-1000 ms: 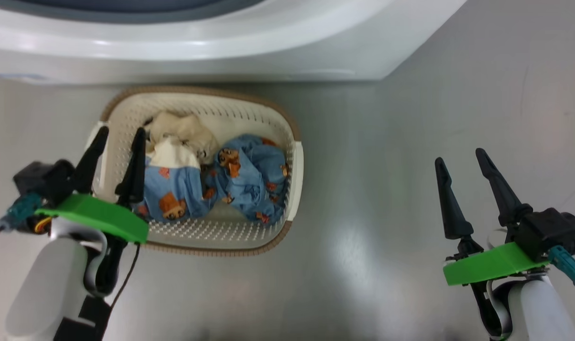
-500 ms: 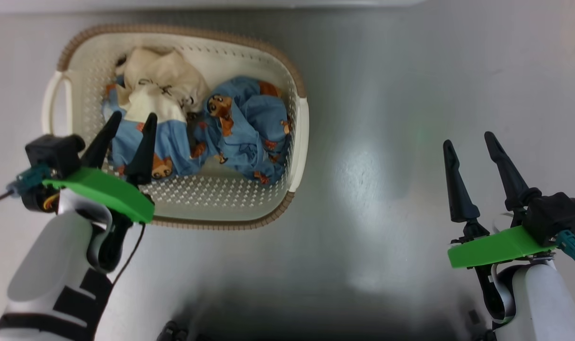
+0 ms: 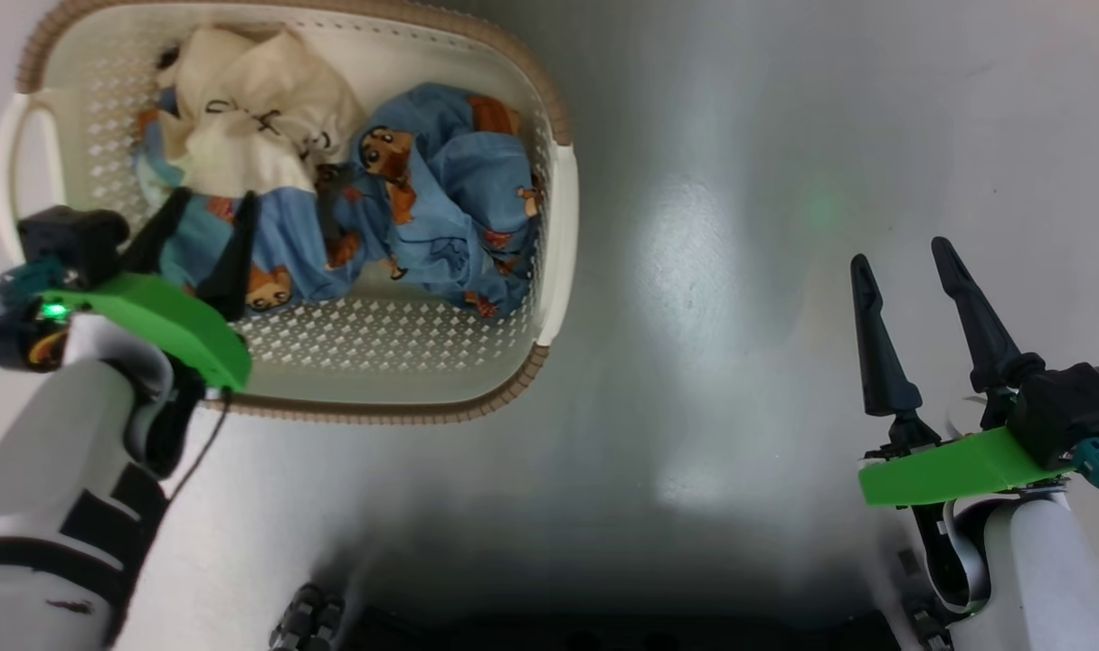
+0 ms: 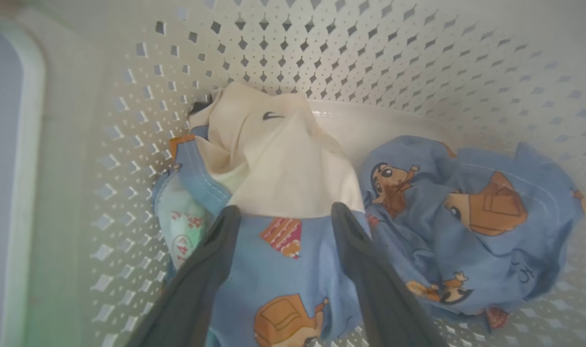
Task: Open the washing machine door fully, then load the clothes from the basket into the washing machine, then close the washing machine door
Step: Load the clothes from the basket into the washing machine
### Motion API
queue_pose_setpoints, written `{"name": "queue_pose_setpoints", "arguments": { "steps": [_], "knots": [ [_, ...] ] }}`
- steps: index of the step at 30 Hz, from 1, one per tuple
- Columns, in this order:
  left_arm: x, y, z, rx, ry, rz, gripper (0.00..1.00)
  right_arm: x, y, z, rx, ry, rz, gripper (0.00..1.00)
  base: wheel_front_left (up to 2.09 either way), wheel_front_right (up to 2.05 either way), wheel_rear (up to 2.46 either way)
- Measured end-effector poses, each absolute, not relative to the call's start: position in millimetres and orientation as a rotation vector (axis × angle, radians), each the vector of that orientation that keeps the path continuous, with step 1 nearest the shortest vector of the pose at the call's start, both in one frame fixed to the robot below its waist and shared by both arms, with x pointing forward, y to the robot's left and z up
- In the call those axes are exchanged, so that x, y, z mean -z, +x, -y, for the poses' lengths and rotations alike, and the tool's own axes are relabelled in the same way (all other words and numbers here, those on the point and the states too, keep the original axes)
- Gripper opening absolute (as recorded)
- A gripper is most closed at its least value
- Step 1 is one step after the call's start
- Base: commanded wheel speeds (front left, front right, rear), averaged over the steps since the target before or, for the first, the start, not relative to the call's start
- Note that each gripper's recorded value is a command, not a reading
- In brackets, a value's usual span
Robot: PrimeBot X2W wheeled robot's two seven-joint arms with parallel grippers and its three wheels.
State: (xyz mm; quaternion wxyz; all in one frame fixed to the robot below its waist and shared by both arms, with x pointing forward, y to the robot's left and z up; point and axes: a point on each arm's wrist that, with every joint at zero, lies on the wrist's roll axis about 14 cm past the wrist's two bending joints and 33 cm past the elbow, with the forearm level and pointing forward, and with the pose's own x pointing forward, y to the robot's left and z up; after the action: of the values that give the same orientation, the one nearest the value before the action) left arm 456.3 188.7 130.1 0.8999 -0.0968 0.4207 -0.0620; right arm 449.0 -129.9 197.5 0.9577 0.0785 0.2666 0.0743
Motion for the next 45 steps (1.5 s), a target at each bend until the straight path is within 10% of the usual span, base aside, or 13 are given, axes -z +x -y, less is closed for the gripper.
{"name": "queue_pose_setpoints", "arguments": {
  "steps": [15, 16, 17, 18, 19, 45],
  "knots": [
    [-97.6, 458.2, -196.2, 0.142, -0.127, -0.993, 1.00, -193.7, 441.7, 137.8, -0.136, 0.155, -0.560, 1.00, 0.00, 0.00, 0.00],
    [-98.3, 459.1, -195.3, 0.136, -0.138, -0.991, 0.58, -194.3, 442.0, 137.9, -0.136, 0.155, -0.558, 1.00, 0.00, 0.00, 0.00],
    [-98.6, 458.9, -194.2, 0.141, -0.140, -0.995, 0.58, -194.8, 442.3, 138.0, -0.135, 0.155, -0.557, 1.00, 0.00, 0.00, 0.00],
    [-99.6, 459.4, -192.9, 0.143, -0.146, -0.994, 0.10, -195.7, 442.7, 138.1, -0.136, 0.155, -0.555, 1.00, 0.00, 0.00, 0.00],
    [-101.1, 459.9, -190.9, 0.144, -0.155, -0.992, 0.00, -197.0, 443.4, 138.1, -0.136, 0.154, -0.552, 1.00, 0.00, 0.00, 0.00],
    [-209.2, 483.2, -170.1, 0.165, -0.322, -0.734, 0.00, -281.1, 471.6, 137.2, -0.151, 0.139, -0.372, 1.00, 0.00, 0.00, 0.00]
  ]
}}
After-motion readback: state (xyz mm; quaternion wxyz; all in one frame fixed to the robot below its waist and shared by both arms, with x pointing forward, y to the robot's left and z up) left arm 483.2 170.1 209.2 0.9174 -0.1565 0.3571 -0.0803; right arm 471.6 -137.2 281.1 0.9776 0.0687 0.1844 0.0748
